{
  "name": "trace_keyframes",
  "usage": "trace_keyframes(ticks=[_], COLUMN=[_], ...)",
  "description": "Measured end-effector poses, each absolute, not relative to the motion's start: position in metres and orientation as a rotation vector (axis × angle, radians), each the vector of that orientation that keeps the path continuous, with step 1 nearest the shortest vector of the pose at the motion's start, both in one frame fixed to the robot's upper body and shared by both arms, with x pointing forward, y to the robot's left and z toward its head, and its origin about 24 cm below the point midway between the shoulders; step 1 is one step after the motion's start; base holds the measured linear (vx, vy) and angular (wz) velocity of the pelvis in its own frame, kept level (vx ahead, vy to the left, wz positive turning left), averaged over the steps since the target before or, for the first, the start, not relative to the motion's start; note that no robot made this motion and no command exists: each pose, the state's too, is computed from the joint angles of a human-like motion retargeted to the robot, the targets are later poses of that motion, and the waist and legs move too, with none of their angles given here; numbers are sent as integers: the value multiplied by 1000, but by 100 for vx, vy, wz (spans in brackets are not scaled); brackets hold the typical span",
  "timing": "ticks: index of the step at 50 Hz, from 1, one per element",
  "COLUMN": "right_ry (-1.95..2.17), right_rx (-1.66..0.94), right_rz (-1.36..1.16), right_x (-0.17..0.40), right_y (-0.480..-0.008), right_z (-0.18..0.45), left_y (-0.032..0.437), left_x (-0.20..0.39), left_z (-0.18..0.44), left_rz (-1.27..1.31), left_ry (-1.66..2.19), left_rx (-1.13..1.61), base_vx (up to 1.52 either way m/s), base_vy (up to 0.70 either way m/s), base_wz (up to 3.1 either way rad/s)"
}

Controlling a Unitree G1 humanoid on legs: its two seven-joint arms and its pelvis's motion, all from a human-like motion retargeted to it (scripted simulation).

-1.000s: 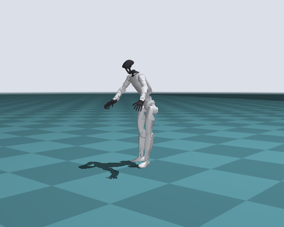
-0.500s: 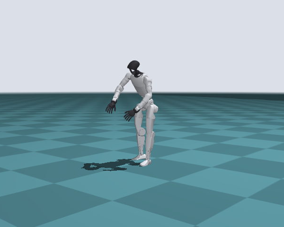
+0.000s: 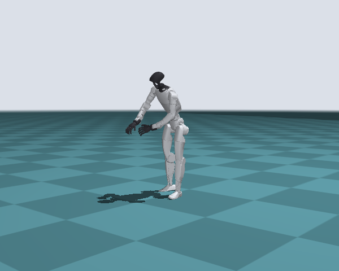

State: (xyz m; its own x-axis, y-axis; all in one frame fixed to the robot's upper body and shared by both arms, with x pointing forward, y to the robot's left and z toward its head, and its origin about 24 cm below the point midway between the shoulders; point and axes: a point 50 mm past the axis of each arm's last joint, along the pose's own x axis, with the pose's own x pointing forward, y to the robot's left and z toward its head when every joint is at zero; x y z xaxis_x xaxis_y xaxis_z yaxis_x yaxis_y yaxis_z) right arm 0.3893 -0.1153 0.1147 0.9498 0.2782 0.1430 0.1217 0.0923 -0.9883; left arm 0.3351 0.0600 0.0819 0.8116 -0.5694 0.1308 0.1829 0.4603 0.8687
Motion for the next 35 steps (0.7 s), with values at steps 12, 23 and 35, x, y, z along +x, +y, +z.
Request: trace_keyframes(ticks=[12,23,35], right_ry=[-278,-280,-234], right_rx=[-910,-767,-768], right_rz=[118,66,13], right_x=[340,334,338], right_y=[-131,-149,-170], right_z=[87,99,102], left_y=[191,247,242], left_x=[288,251,249], left_z=[33,11,-7], left_rz=[-318,-147,4], left_ry=[-127,100,204], left_rx=[1013,877,589], base_vx=[20,35,29], base_vy=[4,22,6], base_wz=[2,53,98])
